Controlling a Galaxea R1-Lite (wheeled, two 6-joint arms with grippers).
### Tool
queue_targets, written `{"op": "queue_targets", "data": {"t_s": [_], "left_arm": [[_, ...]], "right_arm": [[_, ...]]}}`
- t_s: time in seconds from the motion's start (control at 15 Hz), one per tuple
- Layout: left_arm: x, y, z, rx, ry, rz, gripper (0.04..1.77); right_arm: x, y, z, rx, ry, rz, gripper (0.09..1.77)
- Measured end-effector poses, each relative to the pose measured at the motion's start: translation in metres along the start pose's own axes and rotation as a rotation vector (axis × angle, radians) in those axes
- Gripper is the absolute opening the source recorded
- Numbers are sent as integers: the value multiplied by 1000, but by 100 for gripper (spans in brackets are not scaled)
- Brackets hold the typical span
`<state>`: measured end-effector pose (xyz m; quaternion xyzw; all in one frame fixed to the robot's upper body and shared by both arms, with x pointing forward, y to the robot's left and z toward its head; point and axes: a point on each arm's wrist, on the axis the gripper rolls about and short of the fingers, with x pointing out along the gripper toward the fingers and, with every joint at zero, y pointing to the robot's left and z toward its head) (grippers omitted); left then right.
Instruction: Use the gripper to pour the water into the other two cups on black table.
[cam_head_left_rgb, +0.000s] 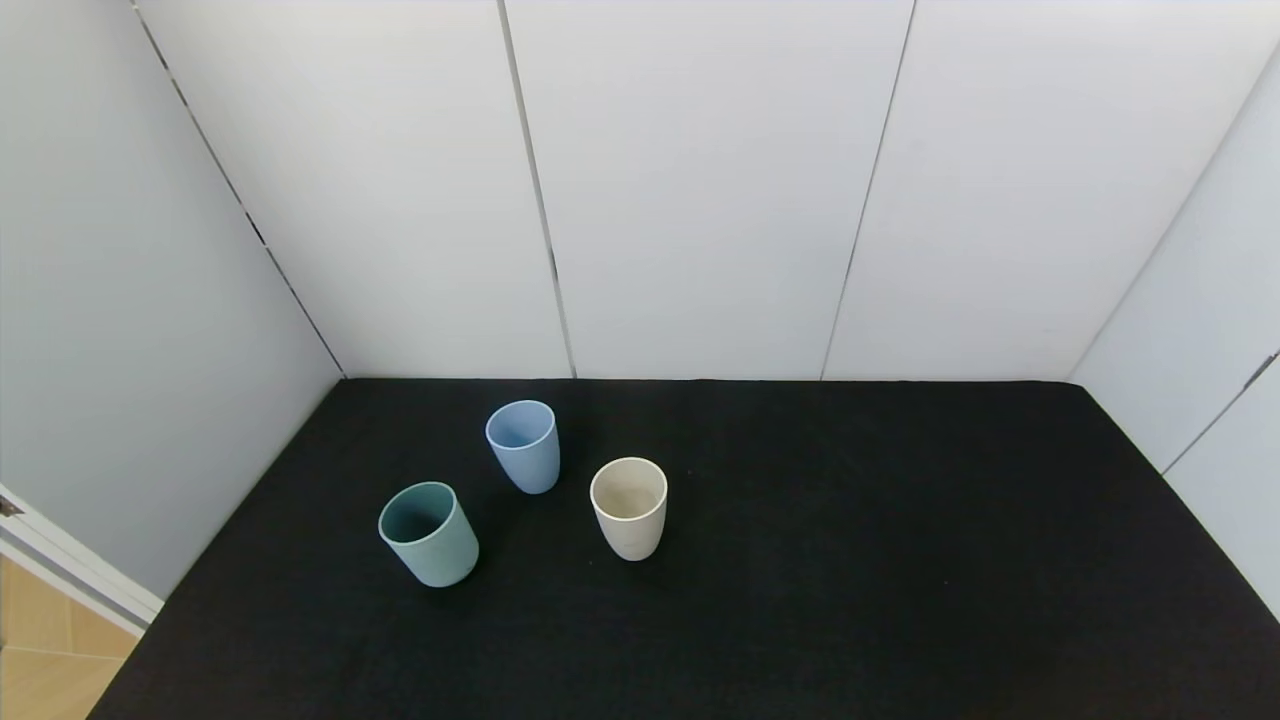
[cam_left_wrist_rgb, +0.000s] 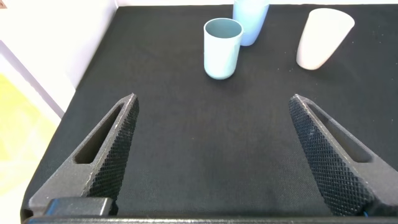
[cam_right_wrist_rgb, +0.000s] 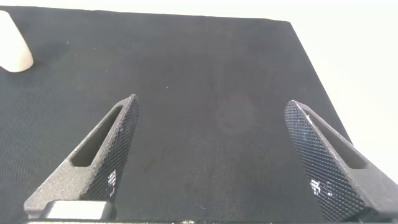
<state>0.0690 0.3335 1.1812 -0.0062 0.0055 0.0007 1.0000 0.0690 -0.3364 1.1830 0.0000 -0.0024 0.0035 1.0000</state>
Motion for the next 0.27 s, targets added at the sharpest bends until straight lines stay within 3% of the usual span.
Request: {"op": "queue_targets", "data": {"t_s": [0.27], "left_arm": [[0,0,0,0,0,0,172]], "right_arm": [[0,0,0,-2,2,1,171]]}}
